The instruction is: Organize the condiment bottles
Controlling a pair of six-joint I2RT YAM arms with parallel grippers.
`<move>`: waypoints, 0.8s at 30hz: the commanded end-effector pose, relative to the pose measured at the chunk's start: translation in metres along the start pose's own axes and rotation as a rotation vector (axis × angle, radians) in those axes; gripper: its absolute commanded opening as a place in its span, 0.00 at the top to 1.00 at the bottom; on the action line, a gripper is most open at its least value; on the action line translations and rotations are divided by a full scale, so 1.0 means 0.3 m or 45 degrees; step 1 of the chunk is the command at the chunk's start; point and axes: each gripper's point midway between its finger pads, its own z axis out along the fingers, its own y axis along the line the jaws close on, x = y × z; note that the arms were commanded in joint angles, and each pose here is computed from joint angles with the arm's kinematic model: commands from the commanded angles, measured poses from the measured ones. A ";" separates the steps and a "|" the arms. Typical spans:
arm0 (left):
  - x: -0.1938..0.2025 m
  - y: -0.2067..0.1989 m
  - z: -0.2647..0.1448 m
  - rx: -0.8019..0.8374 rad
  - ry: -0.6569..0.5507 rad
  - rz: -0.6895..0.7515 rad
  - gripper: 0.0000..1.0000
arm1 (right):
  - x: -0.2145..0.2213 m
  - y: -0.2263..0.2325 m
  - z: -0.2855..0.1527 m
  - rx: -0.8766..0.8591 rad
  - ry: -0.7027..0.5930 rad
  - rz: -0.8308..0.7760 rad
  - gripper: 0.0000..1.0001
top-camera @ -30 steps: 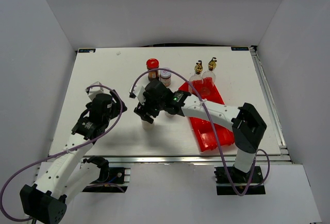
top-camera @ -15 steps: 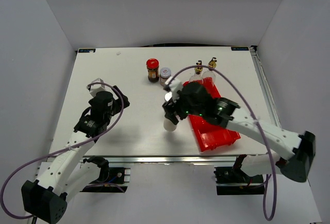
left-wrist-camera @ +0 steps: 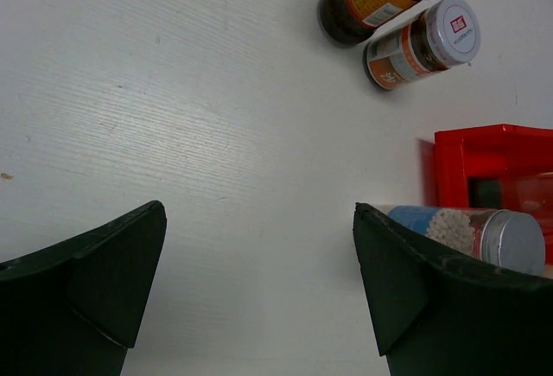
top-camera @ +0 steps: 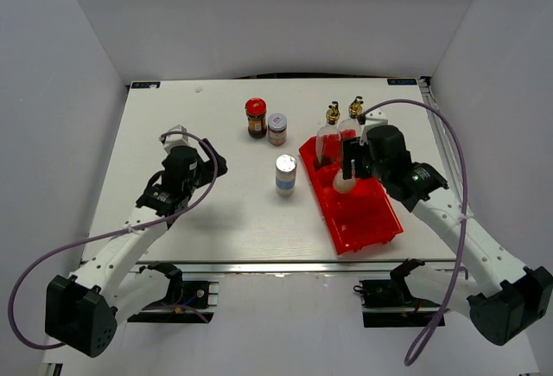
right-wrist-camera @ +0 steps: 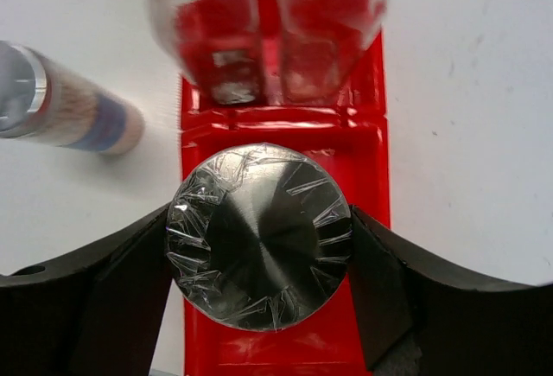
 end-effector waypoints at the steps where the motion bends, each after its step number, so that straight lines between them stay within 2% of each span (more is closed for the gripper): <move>1: -0.012 -0.041 0.015 0.052 -0.003 0.016 0.02 | -0.040 -0.062 0.055 0.076 -0.068 0.093 1.00; 7: -0.010 -0.033 0.030 0.028 -0.001 0.036 0.02 | 0.052 -0.134 0.129 0.180 0.053 0.122 1.00; 8: -0.010 -0.034 0.031 0.028 -0.001 0.037 0.02 | 0.055 -0.136 0.136 0.186 0.050 0.126 0.96; 9: -0.010 -0.032 0.032 0.024 -0.002 0.037 0.02 | 0.077 -0.141 0.143 0.193 0.065 0.129 0.77; 10: -0.010 -0.029 0.034 0.018 -0.005 0.040 0.02 | 0.088 -0.147 0.148 0.205 0.071 0.132 0.68; 11: -0.011 -0.030 0.036 0.017 -0.003 0.040 0.02 | 0.089 -0.149 0.152 0.210 0.060 0.134 0.53; 14: -0.014 -0.027 0.035 0.009 -0.006 0.043 0.02 | 0.115 -0.176 0.159 0.263 0.063 0.116 0.39; 15: -0.018 -0.028 0.035 0.010 -0.010 0.045 0.02 | 0.114 -0.179 0.162 0.263 0.058 0.097 0.30; 17: -0.016 -0.028 0.035 0.011 -0.008 0.048 0.02 | 0.122 -0.175 0.161 0.252 0.062 0.084 0.20; 18: -0.019 -0.028 0.034 0.008 -0.010 0.048 0.02 | 0.115 -0.170 0.158 0.237 0.054 0.069 0.11; 24: -0.034 -0.035 0.029 0.015 -0.026 0.045 0.02 | -0.023 -0.118 0.074 0.102 -0.100 0.051 0.11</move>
